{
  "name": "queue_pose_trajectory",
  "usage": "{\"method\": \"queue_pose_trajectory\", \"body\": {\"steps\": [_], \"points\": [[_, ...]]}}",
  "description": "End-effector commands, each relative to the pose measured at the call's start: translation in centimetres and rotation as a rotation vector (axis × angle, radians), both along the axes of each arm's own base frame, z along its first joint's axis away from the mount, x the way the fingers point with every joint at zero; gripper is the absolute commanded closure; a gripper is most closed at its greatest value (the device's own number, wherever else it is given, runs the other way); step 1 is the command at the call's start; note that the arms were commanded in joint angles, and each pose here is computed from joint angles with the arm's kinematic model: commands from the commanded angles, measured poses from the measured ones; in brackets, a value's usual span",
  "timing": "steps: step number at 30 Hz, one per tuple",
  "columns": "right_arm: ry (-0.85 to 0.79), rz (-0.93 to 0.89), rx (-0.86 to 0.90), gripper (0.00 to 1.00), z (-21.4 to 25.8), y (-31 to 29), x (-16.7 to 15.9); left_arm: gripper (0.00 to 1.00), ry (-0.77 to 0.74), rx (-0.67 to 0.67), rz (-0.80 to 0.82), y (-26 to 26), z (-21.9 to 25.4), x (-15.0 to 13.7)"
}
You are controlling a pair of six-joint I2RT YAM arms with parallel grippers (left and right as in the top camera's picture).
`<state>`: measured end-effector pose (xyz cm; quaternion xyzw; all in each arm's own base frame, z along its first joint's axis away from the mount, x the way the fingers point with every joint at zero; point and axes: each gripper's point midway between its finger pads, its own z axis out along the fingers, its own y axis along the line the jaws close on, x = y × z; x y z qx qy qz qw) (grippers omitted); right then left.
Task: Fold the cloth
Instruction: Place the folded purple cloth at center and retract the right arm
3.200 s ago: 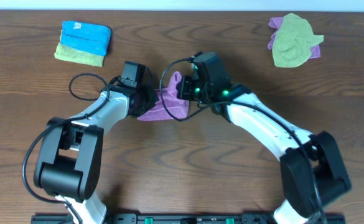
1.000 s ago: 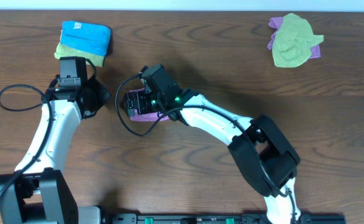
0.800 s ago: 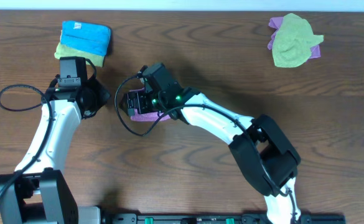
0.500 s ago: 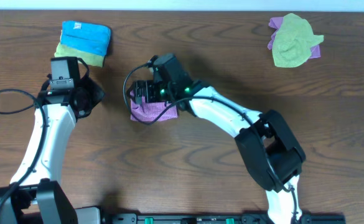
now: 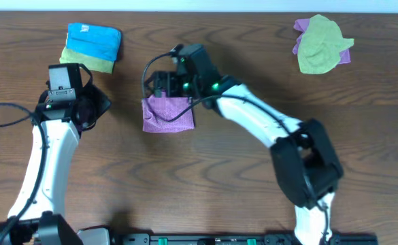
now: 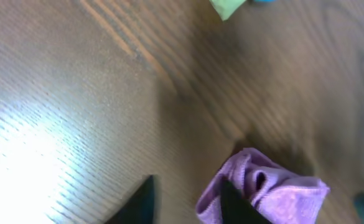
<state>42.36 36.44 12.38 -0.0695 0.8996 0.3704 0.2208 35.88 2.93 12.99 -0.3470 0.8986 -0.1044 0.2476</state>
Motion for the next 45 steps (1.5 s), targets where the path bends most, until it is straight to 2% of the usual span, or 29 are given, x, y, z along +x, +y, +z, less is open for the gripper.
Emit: {"method": "queue_pose_trajectory", "body": {"steps": [1,4,5,7,10,17,25,30,37,45], "points": [[-0.2,-0.002,-0.001,0.01,9.2,-4.9,1.7,0.32,-0.04,-0.023,-0.026,-0.5,1.3,-0.1],[-0.278,0.066,-0.181,0.01,11.2,-10.5,-0.3,0.07,-0.061,-0.061,-0.051,-1.3,2.0,-0.1],[-0.275,0.073,-0.258,0.01,11.4,-12.6,-1.3,0.03,-0.065,-0.075,-0.061,-1.6,2.1,-0.1],[-0.233,0.053,-0.41,0.02,11.3,-17.2,-3.6,0.05,-0.065,-0.103,-0.077,-2.1,2.2,-0.2],[-0.214,0.031,-0.492,0.04,11.6,-21.3,-6.6,0.05,-0.063,-0.136,-0.094,-2.8,2.2,-0.3],[-0.177,-0.117,-0.472,0.02,7.4,-28.3,-13.7,0.05,0.001,-0.203,-0.085,-3.7,1.6,-1.7],[-0.148,-0.373,-0.408,0.01,1.7,-32.0,-20.5,0.05,0.035,-0.283,-0.094,-5.0,1.5,-2.5],[-0.14,-0.496,-0.417,0.01,-0.6,-33.5,-22.1,0.05,0.079,-0.309,-0.09,-5.4,1.1,-3.5],[-0.144,-0.552,-0.489,0.01,-1.1,-35.1,-22.1,0.05,0.174,-0.368,-0.063,-6.2,-2.2,-5.8],[-0.139,-0.55,-0.491,0.01,-1.2,-35.1,-22.2,0.05,0.085,-0.543,-0.06,-8.7,-7.4,-6.3]]}}
